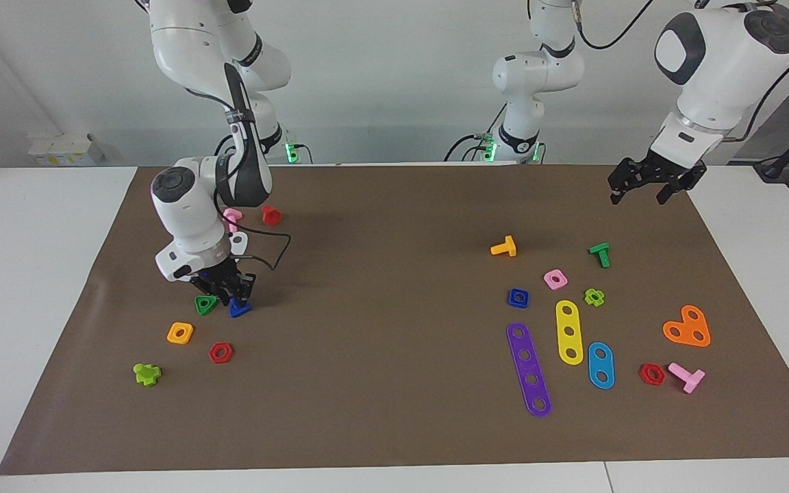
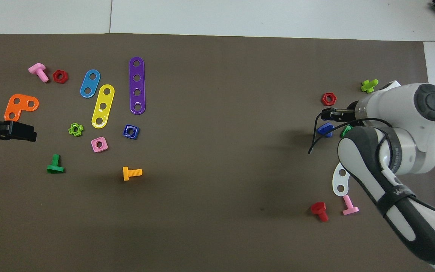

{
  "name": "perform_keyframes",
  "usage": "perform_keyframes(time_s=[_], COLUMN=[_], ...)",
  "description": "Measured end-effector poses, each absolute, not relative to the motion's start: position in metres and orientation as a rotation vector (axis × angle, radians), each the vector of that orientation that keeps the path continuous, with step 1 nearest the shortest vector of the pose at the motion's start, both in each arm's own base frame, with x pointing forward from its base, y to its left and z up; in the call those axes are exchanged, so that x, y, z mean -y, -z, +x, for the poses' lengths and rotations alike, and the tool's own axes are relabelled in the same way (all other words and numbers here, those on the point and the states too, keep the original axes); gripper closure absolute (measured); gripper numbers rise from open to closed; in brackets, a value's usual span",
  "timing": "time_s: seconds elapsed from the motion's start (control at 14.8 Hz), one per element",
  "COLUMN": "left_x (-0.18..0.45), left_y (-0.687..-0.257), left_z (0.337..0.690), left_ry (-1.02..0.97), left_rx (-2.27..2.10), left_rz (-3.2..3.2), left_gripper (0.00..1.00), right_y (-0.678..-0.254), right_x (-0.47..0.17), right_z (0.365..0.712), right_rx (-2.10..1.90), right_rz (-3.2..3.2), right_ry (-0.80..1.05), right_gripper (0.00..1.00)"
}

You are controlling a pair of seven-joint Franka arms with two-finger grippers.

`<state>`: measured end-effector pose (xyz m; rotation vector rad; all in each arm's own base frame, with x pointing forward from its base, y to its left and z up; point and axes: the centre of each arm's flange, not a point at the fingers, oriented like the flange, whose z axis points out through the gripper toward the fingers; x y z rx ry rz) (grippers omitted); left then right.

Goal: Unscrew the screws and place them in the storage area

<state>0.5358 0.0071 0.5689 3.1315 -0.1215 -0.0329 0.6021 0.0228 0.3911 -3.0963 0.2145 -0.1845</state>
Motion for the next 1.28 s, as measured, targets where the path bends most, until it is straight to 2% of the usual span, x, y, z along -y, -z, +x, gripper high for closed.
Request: perform_keyframes(time_s=[0.07,0.34,0.74,0.88,1.28], left_x=[-0.007,-0.007,-0.007,-0.007,-0.006], left_y=[-0.569,-0.569,-0.569,-0.569,-0.569], left_z=[0.536,0.536,0.536,0.536,0.535], left_ry=[0.034,0.034,0.034,0.034,0.035], left_rx=[0.122,0.123,0.124,0.124,0.126], left_rz=[3.132,3.132,3.132,3.132,3.132], left_gripper=[0.0,0.0,0.0,0.0,0.0], right_y=[-0.418,-0.509,-0.617,-0.636,-0.631], right_x=[-0.02,-0.005,-0.003,-0.004,-0.006], right_z=[0.605,0.595,0.54,0.534,0.536], right_rx=[-0.219,-0.25,-0.233,-0.229,-0.181], right_rz=[-3.096,-3.087,-3.092,-3.091,-3.119], right_ry=[0.168,0.152,-0.038,-0.036,-0.047], right_gripper=[0.01,0.0,0.0,0.0,0.0])
